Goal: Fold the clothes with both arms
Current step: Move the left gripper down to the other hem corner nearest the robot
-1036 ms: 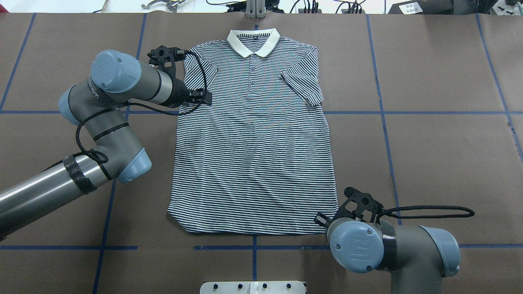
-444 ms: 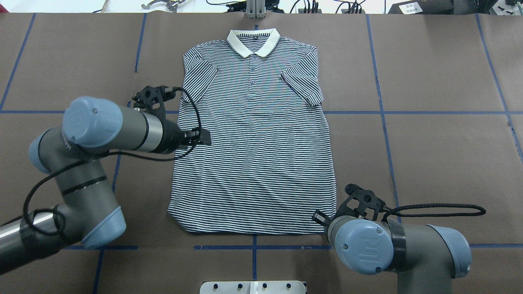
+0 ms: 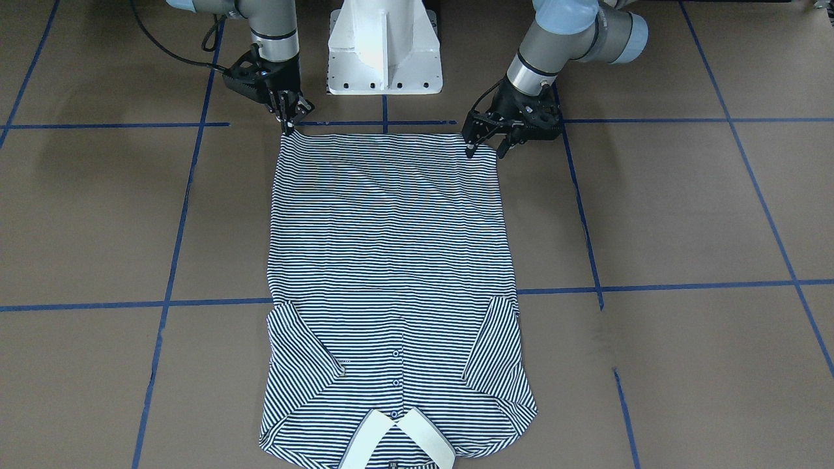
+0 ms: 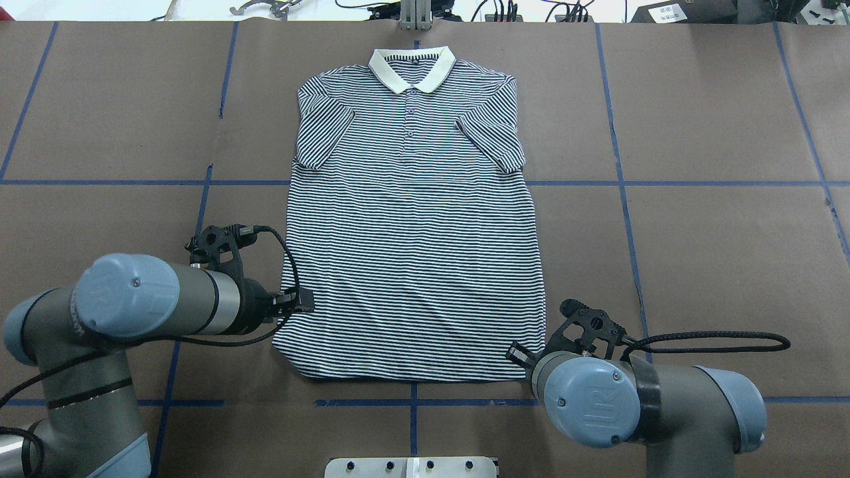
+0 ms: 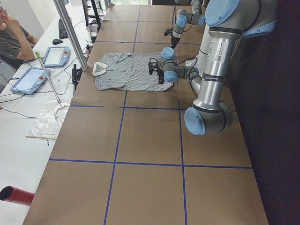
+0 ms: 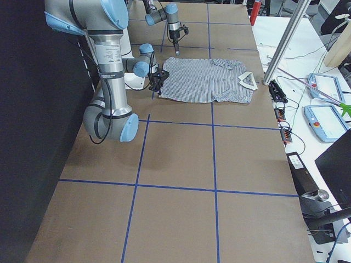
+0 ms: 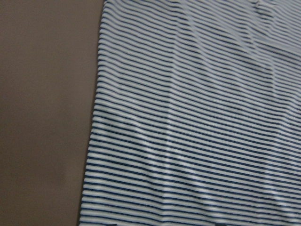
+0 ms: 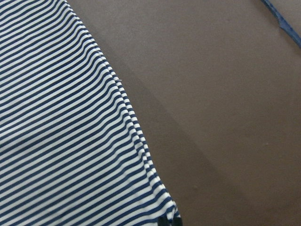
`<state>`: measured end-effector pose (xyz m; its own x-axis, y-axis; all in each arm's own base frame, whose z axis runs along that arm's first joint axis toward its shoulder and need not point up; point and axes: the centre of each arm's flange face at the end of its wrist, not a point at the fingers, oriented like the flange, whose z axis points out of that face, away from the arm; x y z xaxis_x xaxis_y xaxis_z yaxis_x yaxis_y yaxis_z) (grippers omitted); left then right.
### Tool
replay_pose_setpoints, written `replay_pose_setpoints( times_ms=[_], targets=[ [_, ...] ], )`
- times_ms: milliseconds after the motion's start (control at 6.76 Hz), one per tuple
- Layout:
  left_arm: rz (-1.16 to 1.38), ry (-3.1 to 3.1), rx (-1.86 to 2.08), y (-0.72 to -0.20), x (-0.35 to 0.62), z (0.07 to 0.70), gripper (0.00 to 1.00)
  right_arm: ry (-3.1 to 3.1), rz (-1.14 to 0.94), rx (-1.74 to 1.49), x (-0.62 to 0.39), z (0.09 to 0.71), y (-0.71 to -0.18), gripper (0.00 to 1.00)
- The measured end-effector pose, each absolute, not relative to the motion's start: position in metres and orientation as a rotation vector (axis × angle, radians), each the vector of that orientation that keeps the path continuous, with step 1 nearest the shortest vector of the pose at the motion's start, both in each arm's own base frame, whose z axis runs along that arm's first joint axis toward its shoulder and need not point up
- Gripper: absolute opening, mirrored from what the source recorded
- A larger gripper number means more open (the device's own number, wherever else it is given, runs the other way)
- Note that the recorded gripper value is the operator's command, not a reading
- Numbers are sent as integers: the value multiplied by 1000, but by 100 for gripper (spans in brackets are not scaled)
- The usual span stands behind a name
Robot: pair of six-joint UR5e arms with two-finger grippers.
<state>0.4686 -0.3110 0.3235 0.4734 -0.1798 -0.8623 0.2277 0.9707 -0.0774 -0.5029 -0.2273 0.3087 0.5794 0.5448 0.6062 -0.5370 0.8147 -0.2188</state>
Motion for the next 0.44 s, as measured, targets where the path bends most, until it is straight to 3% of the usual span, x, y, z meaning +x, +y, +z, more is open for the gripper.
replay_pose_setpoints(
  times_ms=[444],
  targets=[
    [-262, 1004, 47, -285, 487, 342, 75, -712, 632, -12, -502, 309, -228, 0]
  ],
)
